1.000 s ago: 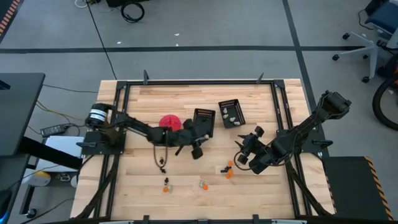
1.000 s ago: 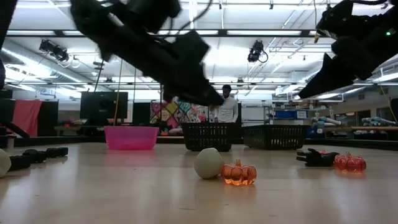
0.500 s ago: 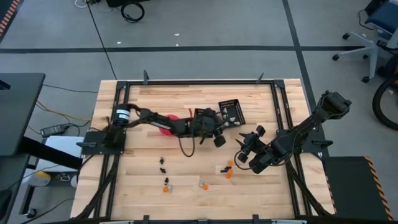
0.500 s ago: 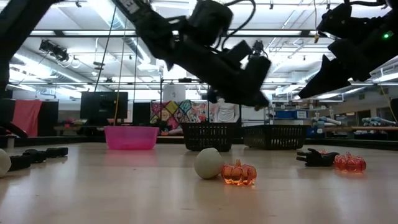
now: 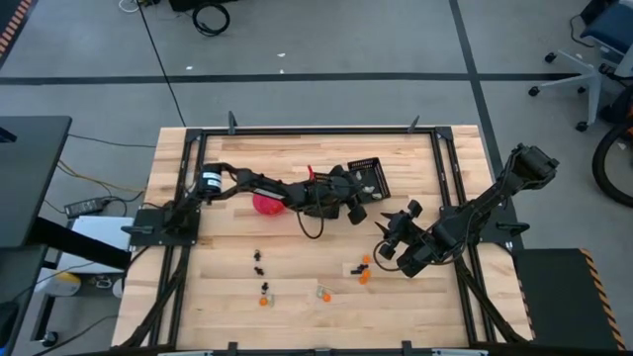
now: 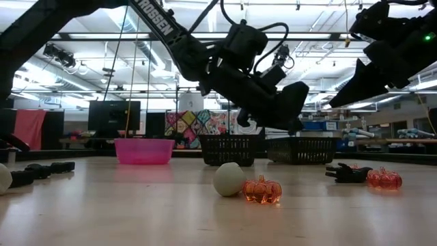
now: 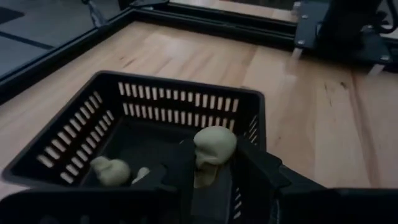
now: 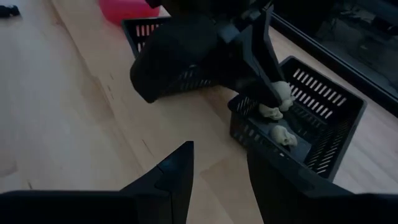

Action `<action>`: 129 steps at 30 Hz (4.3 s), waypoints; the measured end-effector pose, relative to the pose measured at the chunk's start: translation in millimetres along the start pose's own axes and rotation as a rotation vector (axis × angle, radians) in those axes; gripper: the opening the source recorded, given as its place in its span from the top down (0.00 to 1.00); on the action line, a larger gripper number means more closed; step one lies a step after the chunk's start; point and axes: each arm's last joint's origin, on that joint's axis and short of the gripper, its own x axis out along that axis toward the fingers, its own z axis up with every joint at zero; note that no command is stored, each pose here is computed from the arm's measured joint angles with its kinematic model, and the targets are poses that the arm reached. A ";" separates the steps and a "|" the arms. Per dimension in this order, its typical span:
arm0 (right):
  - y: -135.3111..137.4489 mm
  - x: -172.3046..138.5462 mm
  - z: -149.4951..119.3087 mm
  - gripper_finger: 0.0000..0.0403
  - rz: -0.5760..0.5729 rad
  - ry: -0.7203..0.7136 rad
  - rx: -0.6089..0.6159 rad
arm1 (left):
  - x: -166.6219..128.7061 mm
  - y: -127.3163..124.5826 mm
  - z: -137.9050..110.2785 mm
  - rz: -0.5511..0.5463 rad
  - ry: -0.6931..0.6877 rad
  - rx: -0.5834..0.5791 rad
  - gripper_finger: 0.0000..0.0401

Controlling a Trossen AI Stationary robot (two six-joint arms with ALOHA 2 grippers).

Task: Sort Halloween decoration
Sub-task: Put the white skull toy into the right black bin

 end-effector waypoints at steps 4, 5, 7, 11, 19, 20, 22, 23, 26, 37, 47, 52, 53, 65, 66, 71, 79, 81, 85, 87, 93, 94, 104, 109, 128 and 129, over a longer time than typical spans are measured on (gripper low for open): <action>0.2 0.0 0.2 0.62 0.001 -0.001 0.002 | 0.3 -0.3 -0.4 -0.002 -0.001 0.001 0.67; 0.3 0.0 0.3 0.62 0.002 -0.002 0.005 | 0.4 -0.3 -0.2 -0.002 -0.002 0.001 0.65; 0.4 0.0 0.3 0.62 0.002 -0.002 0.004 | 0.4 -0.3 -0.4 -0.002 0.001 0.002 0.61; 0.4 0.0 0.3 0.62 0.003 -0.002 0.006 | 0.2 -0.6 -0.1 -0.002 -0.002 0.007 0.56; 1.5 -2.5 -0.3 0.62 0.005 -0.020 0.002 | -11.2 -9.3 13.6 0.020 -0.037 0.103 0.58; 2.2 -3.3 -0.3 0.62 0.009 -0.026 0.004 | -16.1 -15.4 17.2 0.045 -0.050 0.146 0.59; 3.9 -5.3 -0.8 0.62 0.023 -0.031 0.007 | -26.8 -30.3 23.0 0.087 -0.071 0.239 0.60; 4.3 -6.3 -1.2 0.62 0.027 -0.033 0.005 | -31.3 -37.2 24.7 0.094 -0.078 0.283 0.61; 5.8 -8.9 -2.3 0.62 0.043 -0.035 0.002 | -43.9 -55.7 27.3 0.060 -0.085 0.359 0.63; 11.0 -14.5 -2.9 0.62 0.088 -0.050 0.020 | -85.8 -111.4 -0.3 -0.099 0.134 0.465 0.64; 14.5 -14.6 0.2 0.62 0.110 -0.067 0.019 | -130.3 -159.0 -36.0 -0.356 0.372 0.436 0.64; 14.6 -14.6 0.4 0.62 0.111 -0.068 0.021 | -146.6 -173.1 -47.3 -0.448 0.472 0.371 0.64; 14.8 -14.6 0.5 0.62 0.112 -0.068 0.023 | -149.6 -176.0 -48.9 -0.452 0.478 0.367 0.64; 16.0 -14.8 1.4 0.62 0.122 -0.071 0.039 | -172.4 -194.1 -60.4 -0.397 0.484 0.371 0.60; 16.0 -14.8 1.4 0.62 0.123 -0.070 0.039 | -173.7 -194.7 -61.1 -0.385 0.482 0.379 0.58; 16.3 -14.9 1.5 0.62 0.126 -0.068 0.042 | -175.2 -193.2 -63.6 -0.367 0.505 0.392 0.50; 16.3 -14.9 1.5 0.62 0.126 -0.068 0.041 | -171.1 -193.9 -70.8 -0.362 0.518 0.398 0.47; 16.3 -14.8 1.5 0.62 0.126 -0.068 0.041 | -168.4 -195.0 -74.1 -0.364 0.515 0.395 0.47; 17.1 -14.8 1.6 0.62 0.129 -0.070 0.040 | -167.7 -194.3 -74.3 -0.371 0.524 0.393 0.47; 17.3 -14.7 1.4 0.62 0.129 -0.070 0.038 | -167.6 -193.9 -75.0 -0.370 0.526 0.393 0.47; 18.2 -14.6 1.9 0.62 0.133 -0.074 0.034 | -164.5 -193.1 -81.7 -0.377 0.561 0.387 0.47; 18.7 -14.7 2.3 0.62 0.136 -0.076 0.035 | -163.8 -193.3 -82.4 -0.377 0.562 0.385 0.47; 19.8 -14.9 2.7 0.62 0.153 -0.069 0.021 | -162.3 -193.6 -84.3 -0.379 0.568 0.378 0.51; 19.9 -15.0 2.8 0.62 0.154 -0.070 0.021 | -162.3 -193.4 -84.6 -0.379 0.571 0.380 0.59; 19.9 -14.9 2.7 0.62 0.154 -0.069 0.020 | -161.8 -189.4 -81.4 -0.354 0.559 0.410 0.60; 19.9 -14.9 2.7 0.62 0.154 -0.069 0.020 | -161.9 -187.4 -80.2 -0.345 0.562 0.423 0.60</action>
